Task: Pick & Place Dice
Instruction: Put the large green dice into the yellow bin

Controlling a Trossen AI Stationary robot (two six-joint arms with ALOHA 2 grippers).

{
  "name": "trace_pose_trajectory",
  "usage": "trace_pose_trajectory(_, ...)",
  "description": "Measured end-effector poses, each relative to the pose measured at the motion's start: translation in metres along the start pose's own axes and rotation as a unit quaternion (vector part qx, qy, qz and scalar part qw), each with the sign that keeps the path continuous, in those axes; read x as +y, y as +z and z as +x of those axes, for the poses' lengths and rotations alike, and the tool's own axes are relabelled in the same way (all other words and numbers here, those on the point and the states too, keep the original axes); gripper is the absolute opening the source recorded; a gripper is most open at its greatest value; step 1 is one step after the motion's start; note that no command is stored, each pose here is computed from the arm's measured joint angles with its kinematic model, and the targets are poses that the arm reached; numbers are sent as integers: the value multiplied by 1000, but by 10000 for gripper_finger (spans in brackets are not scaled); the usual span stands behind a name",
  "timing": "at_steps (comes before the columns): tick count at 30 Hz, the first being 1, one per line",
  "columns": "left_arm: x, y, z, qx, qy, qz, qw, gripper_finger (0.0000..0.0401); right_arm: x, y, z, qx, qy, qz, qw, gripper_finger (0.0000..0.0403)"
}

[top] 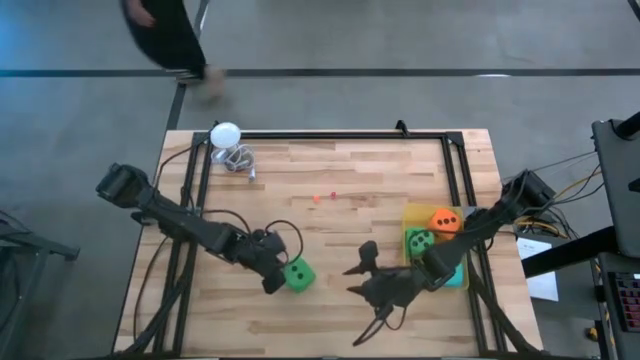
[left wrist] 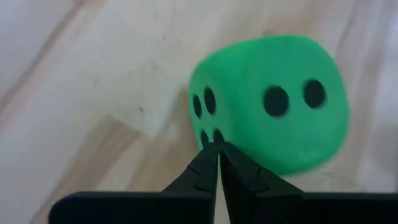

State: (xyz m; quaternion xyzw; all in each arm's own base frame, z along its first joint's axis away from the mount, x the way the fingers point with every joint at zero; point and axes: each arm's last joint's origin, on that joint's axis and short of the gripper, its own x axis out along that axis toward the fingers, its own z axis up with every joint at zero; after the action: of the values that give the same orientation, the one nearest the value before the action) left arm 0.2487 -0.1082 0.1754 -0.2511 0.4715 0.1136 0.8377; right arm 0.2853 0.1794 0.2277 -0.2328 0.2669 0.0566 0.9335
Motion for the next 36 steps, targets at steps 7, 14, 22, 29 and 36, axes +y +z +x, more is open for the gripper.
trace_pose_trajectory(7, -7, -6, -20, 23, -51, -7, 998, 25, 11, 15, 38, 6, -10, -65, 998, 232)
trace_pose_trajectory(14, -15, -20, -20, 47, -54, -10, 997, 25, 17, 39, 59, 27, -41, -98, 994, 233)
trace_pose_trajectory(22, -9, -18, 2, 51, -13, -4, 999, 25, 11, 46, 61, 30, -43, -80, 995, 219)
trace_pose_trajectory(29, -9, -7, 16, 21, -31, 14, 999, 25, 9, 40, 65, 39, -39, -78, 995, 219)
trace_pose_trajectory(36, -10, -6, 14, 30, -45, 17, 998, 25, 3, 33, 71, 46, -16, -65, 997, 219)
